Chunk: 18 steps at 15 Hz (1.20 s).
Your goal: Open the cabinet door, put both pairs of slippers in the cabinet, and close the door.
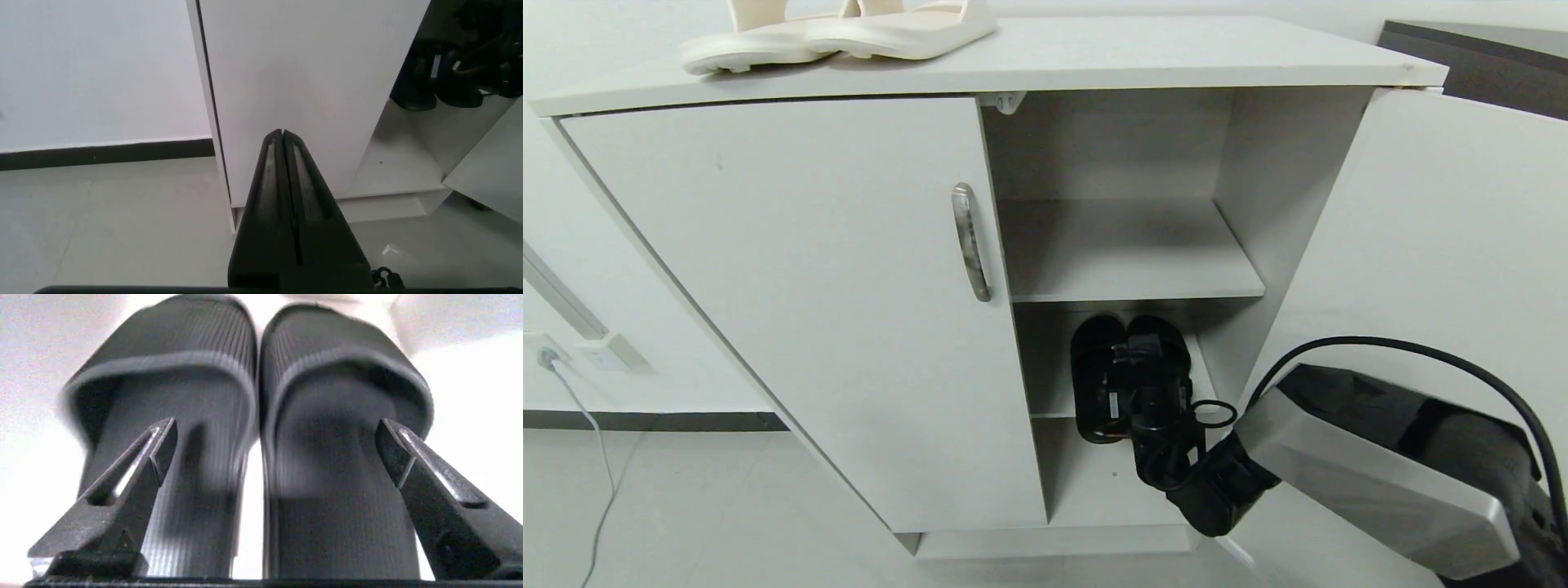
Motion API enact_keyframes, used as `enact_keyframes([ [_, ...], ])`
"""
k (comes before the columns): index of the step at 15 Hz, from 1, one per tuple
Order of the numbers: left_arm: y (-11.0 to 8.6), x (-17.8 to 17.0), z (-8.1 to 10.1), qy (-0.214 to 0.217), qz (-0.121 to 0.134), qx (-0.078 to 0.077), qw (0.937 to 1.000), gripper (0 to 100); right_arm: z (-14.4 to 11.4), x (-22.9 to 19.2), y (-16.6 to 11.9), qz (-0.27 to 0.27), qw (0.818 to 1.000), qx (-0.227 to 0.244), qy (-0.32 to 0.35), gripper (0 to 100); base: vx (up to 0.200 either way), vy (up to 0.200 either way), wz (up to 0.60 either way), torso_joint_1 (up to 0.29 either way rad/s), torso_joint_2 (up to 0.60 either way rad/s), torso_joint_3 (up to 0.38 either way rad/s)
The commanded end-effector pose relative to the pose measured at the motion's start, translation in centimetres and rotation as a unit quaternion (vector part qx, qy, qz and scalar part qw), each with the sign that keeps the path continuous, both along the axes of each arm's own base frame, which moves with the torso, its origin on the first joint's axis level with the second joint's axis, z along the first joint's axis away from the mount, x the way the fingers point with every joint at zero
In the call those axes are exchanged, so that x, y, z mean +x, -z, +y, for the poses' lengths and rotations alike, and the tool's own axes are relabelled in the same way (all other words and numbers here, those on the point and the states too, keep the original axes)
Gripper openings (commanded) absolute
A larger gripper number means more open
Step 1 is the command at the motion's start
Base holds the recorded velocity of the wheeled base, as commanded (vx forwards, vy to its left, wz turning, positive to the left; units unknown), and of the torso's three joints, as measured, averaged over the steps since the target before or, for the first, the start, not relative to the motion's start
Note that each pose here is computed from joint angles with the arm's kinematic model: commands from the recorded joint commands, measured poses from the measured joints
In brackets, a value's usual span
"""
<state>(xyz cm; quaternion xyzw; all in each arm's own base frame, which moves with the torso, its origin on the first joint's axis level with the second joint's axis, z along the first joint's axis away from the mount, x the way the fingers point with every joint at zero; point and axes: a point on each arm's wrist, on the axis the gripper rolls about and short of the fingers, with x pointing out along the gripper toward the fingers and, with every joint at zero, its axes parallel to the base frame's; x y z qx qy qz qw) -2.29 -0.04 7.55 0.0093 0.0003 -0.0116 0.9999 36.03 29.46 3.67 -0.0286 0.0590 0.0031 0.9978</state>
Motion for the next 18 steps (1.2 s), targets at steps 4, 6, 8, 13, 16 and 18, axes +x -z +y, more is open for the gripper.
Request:
enact_keyframes([
  [4, 0.0, 0.0, 0.0, 0.000, 0.000, -0.005, 1.0000, 0, -2.9, -8.1, -4.6, -0.024, 0.999, 0.024, -0.031, 100, 0.000, 0.000, 0.00, 0.000, 0.00, 0.000],
  [6, 0.0, 0.0, 0.0, 0.000, 0.000, -0.005, 1.0000, 0, -3.5, -9.4, -5.1, -0.024, 0.998, 0.025, -0.043, 100, 0.000, 0.000, 0.00, 0.000, 0.00, 0.000],
  [8, 0.0, 0.0, 0.0, -0.001, 0.000, -0.005, 1.0000, 0, -2.9, -10.1, -5.0, -0.022, 0.998, 0.024, -0.056, 100, 0.000, 0.000, 0.00, 0.000, 0.00, 0.000],
  [13, 0.0, 0.0, 0.0, 0.000, 0.000, -0.007, 1.0000, 0, -2.6, -10.4, -5.0, -0.022, 0.998, 0.022, -0.062, 100, -0.120, 0.000, 0.00, 0.004, 0.00, 0.003],
  [16, 0.0, 0.0, 0.0, 0.000, 0.000, -0.007, 1.0000, 0, -2.5, -10.5, -4.7, -0.020, 0.998, 0.021, -0.064, 100, -0.200, 0.000, 0.00, -0.002, 0.00, 0.010],
  [18, 0.0, 0.0, 0.0, 0.000, 0.001, -0.007, 1.0000, 0, -2.5, -10.5, -4.6, -0.019, 0.998, 0.021, -0.064, 100, -0.200, 0.000, 0.00, 0.002, 0.00, 0.000],
])
